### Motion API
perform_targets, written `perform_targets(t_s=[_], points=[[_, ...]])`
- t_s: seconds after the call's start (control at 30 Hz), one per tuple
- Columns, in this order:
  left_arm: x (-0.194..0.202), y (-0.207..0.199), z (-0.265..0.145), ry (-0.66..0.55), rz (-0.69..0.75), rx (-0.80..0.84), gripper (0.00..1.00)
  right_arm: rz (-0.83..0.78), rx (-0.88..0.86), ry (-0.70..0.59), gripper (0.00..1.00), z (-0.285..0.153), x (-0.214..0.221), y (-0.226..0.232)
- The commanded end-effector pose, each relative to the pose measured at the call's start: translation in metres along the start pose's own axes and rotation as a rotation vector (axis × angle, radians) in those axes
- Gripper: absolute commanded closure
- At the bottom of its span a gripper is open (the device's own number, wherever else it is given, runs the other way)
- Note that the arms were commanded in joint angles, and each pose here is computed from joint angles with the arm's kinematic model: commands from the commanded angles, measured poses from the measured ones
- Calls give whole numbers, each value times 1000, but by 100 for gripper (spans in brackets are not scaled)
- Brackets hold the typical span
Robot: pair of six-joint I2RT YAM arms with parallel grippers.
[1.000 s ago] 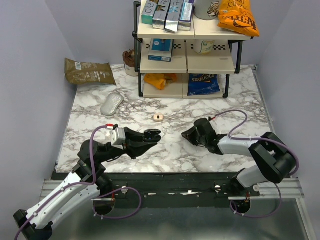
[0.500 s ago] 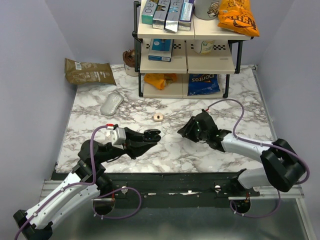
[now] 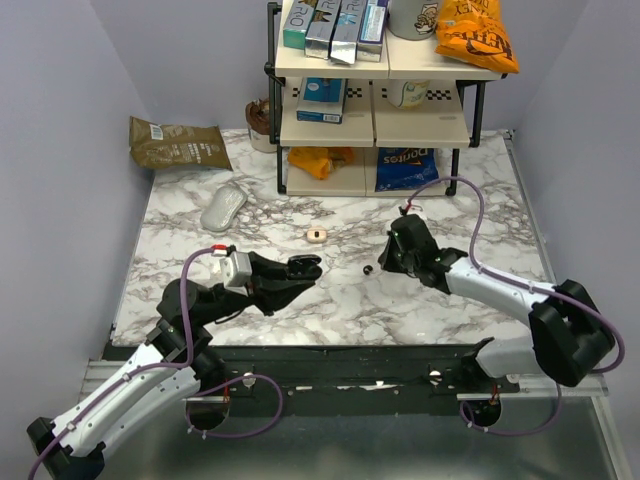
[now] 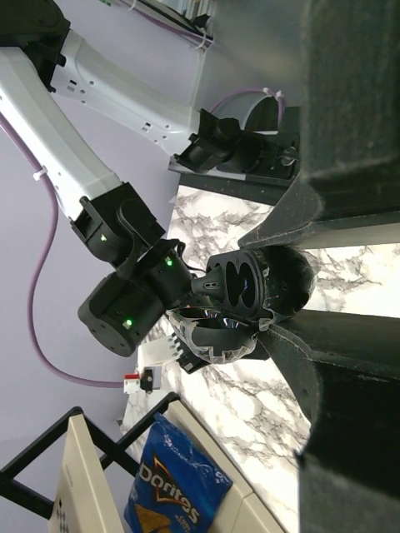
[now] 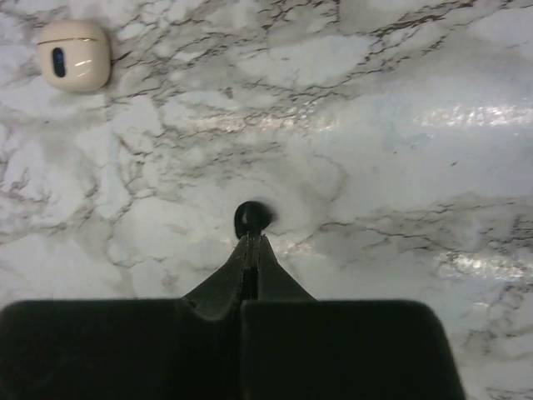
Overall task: Insert the wireless bluetooth earbuds into the charging case
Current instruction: Pick up the earbud from the center of the board.
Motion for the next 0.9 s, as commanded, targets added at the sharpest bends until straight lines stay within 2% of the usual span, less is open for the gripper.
perform_targets(t_s=[0.0,0.17,0.37,0.53,0.87], points=[[0,5,3,-29,-27,-48,100,-65,122,-32,99,17,-16,-18],[5,5,3,-26,-40,-58,100,-76,122,-33,99,34,-30,-13],[4,6,3,-27,-43,-66,100,-95,77,34,99,54,-22,-7],[5,6,2,-25,-39,-72,100,-101,26,108,100,57,-5,-10],[8,5,3,-19,-50,-63,100,-114,-67,151,100,50,10,-11]])
Point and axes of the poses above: each gripper's point midway between its finger pads, its own z axis out along the fingers, its own y axis along the line the jaws close on, x = y × z, the point moved 6 cm from there along -z, back along the fingers, and after that the axes turned 12 degrees about z, right-handed, at the moved point
